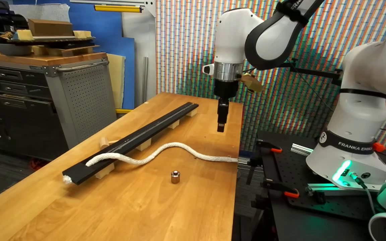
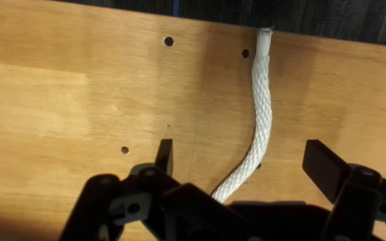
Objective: Pick up the rope and arrange properly on the board
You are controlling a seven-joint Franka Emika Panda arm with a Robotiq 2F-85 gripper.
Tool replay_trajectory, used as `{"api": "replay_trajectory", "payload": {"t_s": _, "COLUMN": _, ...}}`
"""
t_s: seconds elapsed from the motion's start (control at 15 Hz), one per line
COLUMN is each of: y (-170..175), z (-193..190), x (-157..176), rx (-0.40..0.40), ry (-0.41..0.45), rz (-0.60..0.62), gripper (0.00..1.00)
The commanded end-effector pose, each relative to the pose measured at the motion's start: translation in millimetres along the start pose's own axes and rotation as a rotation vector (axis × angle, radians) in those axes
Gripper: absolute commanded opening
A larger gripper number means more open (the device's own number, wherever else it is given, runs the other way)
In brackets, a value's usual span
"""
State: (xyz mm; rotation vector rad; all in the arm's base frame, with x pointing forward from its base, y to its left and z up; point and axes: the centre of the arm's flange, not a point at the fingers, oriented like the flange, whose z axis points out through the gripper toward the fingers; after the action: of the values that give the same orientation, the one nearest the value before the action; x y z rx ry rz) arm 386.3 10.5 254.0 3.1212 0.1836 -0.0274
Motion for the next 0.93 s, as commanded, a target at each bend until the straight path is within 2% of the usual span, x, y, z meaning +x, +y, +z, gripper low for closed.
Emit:
{"api": "replay_trajectory", "payload": {"t_s": 0.0, "y": -15.1, "z": 45.9, "x": -21.8, "rx": -0.004, "ry": -0.038, "rz": -0.027, "gripper": 1.00}}
{"api": "replay_trajectory", "payload": {"t_s": 0.47, "y": -18.2, "z": 102.6, "x": -29.3, "rx": 0.035, "ry": -0.115, "rz": -0.039, "gripper": 1.00}}
{"api": "replay_trajectory", "payload": {"t_s": 0.67, "y": -21.8, "z": 110.7, "x": -33.2, "rx": 0.067, "ry": -0.124, "rz": -0.040, "gripper": 1.00}}
{"api": "replay_trajectory", "payload": {"t_s": 0.87, "y": -31.2, "z": 107.1, "x": -31.9, "rx": 0.114, "ry": -0.095, "rz": -0.032, "gripper": 1.00}}
